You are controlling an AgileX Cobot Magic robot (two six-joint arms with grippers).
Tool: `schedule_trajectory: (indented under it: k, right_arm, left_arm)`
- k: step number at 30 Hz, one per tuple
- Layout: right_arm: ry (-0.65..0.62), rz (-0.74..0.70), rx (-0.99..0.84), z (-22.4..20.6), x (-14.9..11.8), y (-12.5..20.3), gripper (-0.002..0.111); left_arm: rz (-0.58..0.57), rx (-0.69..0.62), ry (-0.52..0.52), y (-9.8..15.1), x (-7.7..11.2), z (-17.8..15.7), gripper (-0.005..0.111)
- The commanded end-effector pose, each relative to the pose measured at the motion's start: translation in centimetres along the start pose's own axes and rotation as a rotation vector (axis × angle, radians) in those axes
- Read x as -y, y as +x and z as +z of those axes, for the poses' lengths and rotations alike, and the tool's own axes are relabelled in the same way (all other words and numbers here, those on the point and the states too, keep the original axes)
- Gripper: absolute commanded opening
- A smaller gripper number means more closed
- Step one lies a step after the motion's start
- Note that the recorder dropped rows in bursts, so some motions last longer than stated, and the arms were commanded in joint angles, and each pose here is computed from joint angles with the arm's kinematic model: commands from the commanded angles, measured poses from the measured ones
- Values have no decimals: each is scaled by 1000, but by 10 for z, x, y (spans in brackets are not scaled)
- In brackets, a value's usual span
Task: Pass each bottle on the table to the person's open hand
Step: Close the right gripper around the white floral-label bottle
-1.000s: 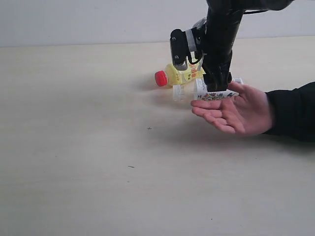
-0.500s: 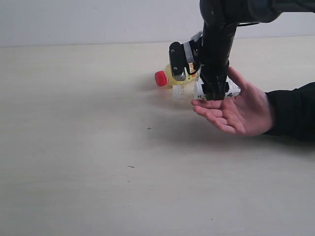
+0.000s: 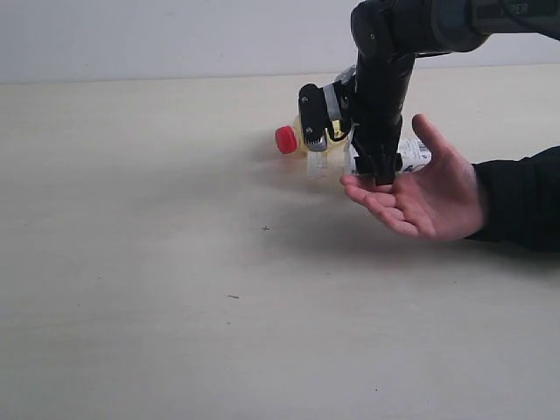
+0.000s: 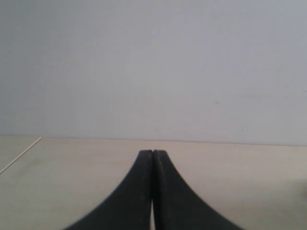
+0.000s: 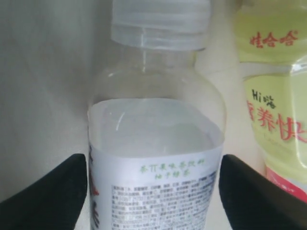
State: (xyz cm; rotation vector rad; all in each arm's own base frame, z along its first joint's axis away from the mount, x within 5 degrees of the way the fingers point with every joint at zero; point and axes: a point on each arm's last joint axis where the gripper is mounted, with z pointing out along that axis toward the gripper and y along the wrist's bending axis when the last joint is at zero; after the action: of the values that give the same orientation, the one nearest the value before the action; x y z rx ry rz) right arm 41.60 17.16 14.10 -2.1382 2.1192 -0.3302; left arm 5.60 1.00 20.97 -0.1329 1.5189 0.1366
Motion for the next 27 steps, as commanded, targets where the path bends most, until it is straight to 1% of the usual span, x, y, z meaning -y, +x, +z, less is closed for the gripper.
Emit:
schedule_trajectory:
  k: [1, 4, 6, 9, 10, 21, 27]
  right_arm:
    - [9, 0, 0, -3, 1, 0, 63]
    - [3, 27, -4, -3, 1, 0, 40]
    - [-1, 27, -6, -3, 1, 0, 20]
    - [-1, 27, -6, -3, 1, 0, 4]
    - [-1, 27, -6, -3, 1, 0, 1]
    - [3, 24, -4, -5, 1, 0, 0]
    - [-17, 40, -18, -20, 8, 1, 0]
  left_arm:
    - [9, 11, -2, -1, 0, -1, 0]
    - [9, 11, -2, -1, 0, -1, 0]
    - [9, 11, -2, -1, 0, -1, 0]
    - [9, 11, -2, -1, 0, -1, 0]
    - [9, 11, -2, -1, 0, -1, 0]
    - [9, 11, -2, -1, 0, -1, 0]
    - [9, 11, -2, -1, 0, -1, 0]
